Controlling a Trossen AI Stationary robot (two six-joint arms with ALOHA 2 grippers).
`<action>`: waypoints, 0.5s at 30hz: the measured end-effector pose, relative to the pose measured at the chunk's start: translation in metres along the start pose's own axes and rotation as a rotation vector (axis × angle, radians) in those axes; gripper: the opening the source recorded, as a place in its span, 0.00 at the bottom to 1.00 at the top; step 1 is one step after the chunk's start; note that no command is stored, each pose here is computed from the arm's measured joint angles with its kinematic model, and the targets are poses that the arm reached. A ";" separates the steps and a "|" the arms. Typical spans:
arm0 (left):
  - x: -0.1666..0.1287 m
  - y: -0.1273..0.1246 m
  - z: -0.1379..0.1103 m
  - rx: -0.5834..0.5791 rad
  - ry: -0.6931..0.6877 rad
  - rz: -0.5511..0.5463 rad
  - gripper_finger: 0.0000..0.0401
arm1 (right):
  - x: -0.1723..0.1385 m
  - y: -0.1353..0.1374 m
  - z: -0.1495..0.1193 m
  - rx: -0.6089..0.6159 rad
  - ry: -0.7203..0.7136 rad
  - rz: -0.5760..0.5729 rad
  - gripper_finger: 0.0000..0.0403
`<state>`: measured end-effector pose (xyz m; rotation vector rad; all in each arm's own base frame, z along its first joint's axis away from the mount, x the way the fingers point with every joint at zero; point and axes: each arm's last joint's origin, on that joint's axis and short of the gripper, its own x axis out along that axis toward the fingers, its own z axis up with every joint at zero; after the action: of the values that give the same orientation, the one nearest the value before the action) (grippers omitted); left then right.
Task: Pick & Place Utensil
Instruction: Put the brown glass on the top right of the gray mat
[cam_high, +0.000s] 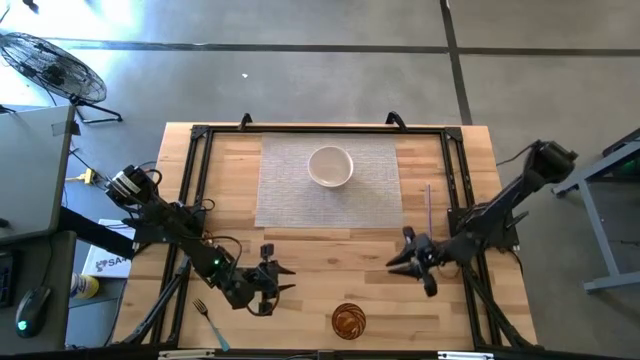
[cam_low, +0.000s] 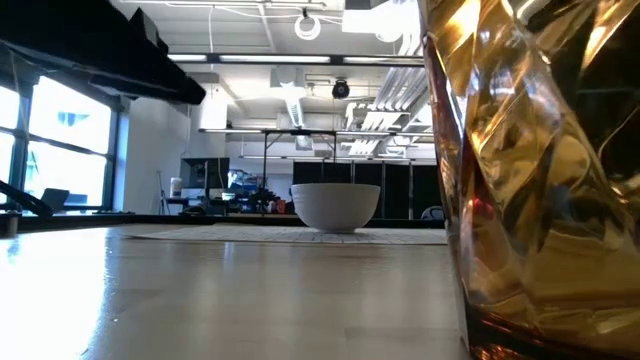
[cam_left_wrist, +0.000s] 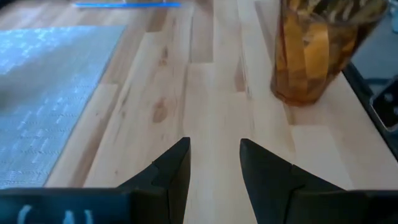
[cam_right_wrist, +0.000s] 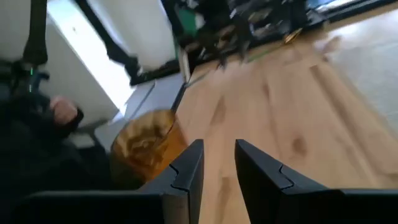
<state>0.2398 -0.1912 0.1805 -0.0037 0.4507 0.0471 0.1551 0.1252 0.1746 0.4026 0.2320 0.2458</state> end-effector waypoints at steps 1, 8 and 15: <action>0.000 0.000 0.001 -0.005 -0.009 0.003 0.34 | 0.004 0.004 -0.002 -0.010 0.018 0.003 0.21; 0.000 0.001 0.002 -0.009 -0.040 0.060 0.34 | 0.038 0.029 -0.023 -0.102 0.126 -0.020 0.21; 0.003 0.006 0.005 -0.033 -0.053 0.085 0.34 | 0.075 0.048 -0.036 -0.098 0.212 0.027 0.21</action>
<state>0.2446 -0.1854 0.1835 -0.0161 0.3972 0.1380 0.2066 0.2020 0.1493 0.2821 0.4207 0.3253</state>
